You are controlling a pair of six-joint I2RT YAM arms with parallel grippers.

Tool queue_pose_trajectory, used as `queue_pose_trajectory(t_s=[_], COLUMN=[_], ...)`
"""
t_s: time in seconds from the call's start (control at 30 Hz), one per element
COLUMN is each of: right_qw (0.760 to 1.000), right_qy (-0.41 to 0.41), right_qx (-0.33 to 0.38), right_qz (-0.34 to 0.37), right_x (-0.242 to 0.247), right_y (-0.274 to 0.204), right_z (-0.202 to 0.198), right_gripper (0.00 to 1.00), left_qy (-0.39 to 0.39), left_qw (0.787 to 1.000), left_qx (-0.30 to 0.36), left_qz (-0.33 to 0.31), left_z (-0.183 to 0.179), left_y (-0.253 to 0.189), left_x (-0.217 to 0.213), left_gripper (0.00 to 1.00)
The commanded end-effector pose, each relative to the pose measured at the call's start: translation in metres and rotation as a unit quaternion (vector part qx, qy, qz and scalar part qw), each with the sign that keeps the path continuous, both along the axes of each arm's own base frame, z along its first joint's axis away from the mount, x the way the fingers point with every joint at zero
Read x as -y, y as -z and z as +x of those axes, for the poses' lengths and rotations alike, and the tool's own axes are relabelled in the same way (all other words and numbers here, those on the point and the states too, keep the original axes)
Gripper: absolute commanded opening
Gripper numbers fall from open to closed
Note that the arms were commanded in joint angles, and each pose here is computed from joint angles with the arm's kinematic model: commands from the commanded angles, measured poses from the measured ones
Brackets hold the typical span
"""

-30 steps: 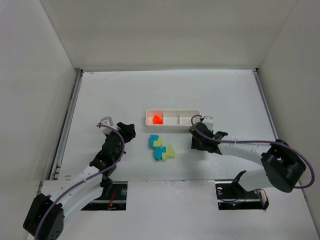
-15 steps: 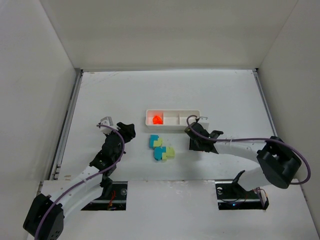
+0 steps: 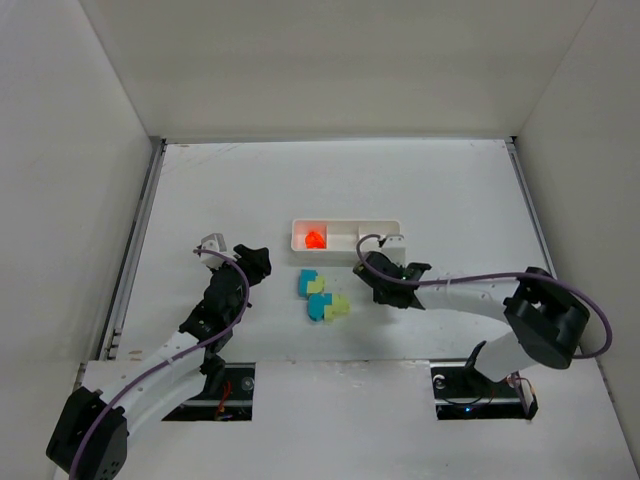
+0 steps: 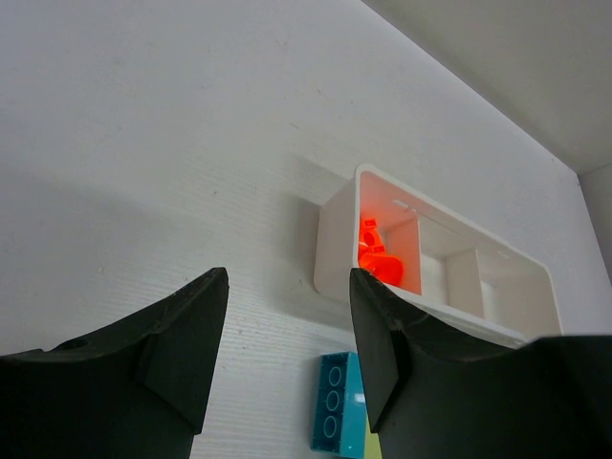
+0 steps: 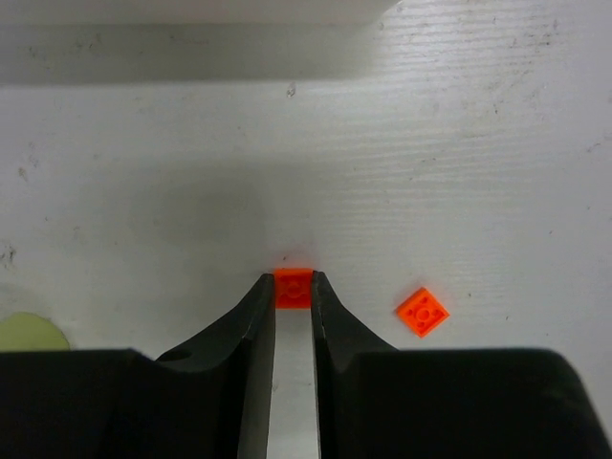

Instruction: Sort the legos into containers by color

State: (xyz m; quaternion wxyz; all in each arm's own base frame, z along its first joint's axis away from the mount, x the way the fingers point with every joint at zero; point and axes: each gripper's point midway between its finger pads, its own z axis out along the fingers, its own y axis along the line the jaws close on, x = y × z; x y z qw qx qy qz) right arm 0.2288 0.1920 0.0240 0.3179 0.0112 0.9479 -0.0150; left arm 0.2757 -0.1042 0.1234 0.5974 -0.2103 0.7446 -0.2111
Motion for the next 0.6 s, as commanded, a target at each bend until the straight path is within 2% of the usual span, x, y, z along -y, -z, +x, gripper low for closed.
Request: queue_pose_trajectory(t_s=[0.0, 0.17, 0.27, 0.4, 0.57], right_qw=[0.998, 0.984, 0.976, 0.969, 0.969], right_qy=[-0.011, -0.069, -0.090, -0.114, -0.114], right_qx=[0.055, 0.114, 0.141, 0.156, 0.153], right_qz=[0.042, 0.121, 0.140, 0.153, 0.158], right_x=[-0.027, -0.096, -0.132, -0.174, -0.197], right_y=[-0.047, -0.104, -0.125, -0.130, -0.120], right_z=[0.012, 0.049, 0.073, 0.102, 0.122], right_gripper=[0.14, 0.15, 0.15, 0.16, 0.17], left_qy=[-0.001, -0.001, -0.006, -0.007, -0.004], left_qw=[1.000, 1.000, 1.000, 1.000, 1.000], left_qx=[0.015, 0.014, 0.015, 0.017, 0.015], left_qz=[-0.005, -0.005, -0.006, -0.009, -0.008], left_z=[0.002, 0.002, 0.003, 0.002, 0.002], left_y=[-0.008, -0.007, -0.008, -0.008, -0.007], left_x=[0.001, 0.001, -0.003, -0.004, -0.002], left_gripper=[0.51, 0.51, 0.51, 0.51, 0.51])
